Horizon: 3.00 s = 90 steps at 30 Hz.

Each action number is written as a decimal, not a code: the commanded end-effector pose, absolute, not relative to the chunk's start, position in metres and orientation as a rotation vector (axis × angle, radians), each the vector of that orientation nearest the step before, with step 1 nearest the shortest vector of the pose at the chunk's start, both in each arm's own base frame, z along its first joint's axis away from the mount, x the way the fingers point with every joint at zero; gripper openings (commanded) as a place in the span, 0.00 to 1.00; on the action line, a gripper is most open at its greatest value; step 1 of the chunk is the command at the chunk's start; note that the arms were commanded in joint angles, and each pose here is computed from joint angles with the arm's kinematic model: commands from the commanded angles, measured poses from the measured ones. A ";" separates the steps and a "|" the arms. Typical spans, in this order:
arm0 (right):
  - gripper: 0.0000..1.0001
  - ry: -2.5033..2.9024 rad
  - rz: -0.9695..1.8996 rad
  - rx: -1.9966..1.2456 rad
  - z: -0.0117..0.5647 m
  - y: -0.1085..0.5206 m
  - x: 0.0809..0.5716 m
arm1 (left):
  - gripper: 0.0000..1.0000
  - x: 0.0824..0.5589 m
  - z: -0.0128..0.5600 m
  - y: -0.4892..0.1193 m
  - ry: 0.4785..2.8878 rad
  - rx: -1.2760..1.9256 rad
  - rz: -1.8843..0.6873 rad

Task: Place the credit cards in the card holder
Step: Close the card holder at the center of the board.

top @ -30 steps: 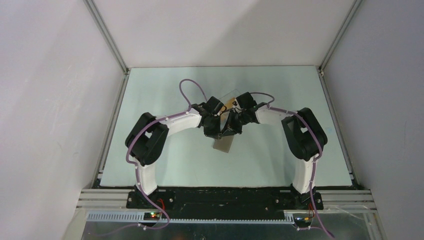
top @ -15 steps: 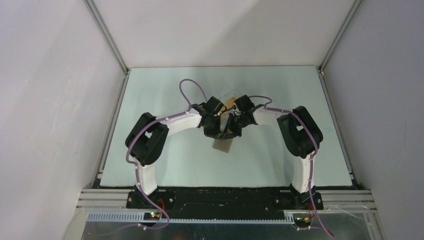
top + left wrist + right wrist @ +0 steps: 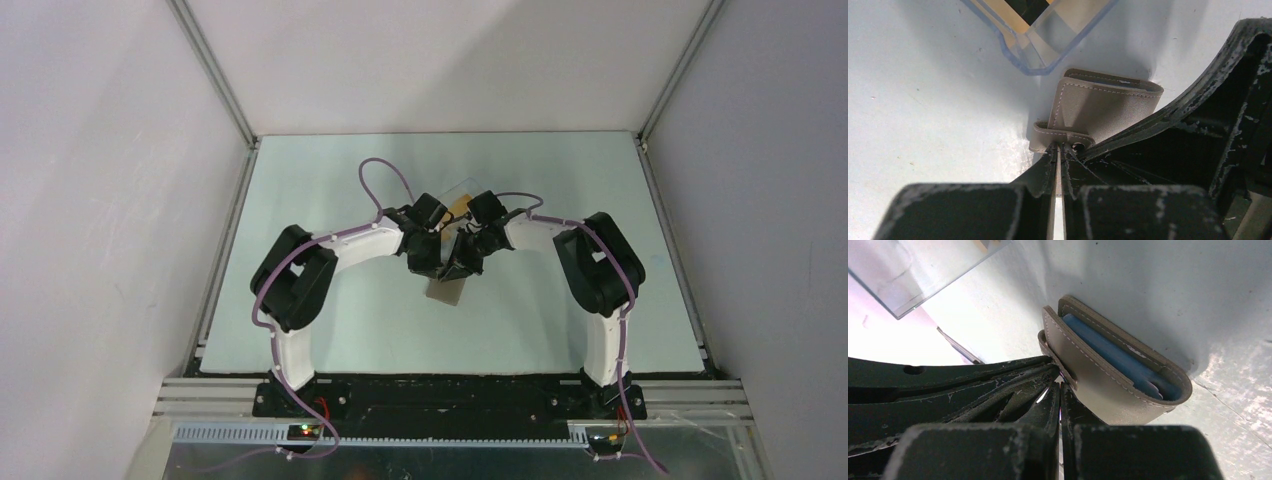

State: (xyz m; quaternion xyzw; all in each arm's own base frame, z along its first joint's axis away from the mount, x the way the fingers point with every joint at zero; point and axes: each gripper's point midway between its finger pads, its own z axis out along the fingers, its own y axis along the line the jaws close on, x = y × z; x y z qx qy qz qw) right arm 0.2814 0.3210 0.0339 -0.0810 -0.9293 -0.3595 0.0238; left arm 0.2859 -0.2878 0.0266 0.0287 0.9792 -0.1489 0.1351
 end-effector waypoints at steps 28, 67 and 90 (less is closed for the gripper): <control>0.00 -2.930 -0.486 -0.495 -0.057 0.259 0.266 | 0.03 0.268 0.019 -0.283 2.842 0.172 -0.126; 0.36 -2.918 -1.229 -0.301 0.090 0.283 0.282 | 0.30 0.293 0.106 -0.244 2.667 -0.065 -0.447; 0.32 -2.865 -1.014 -0.307 0.041 0.286 0.275 | 0.33 0.285 0.086 -0.276 2.720 -0.002 -0.575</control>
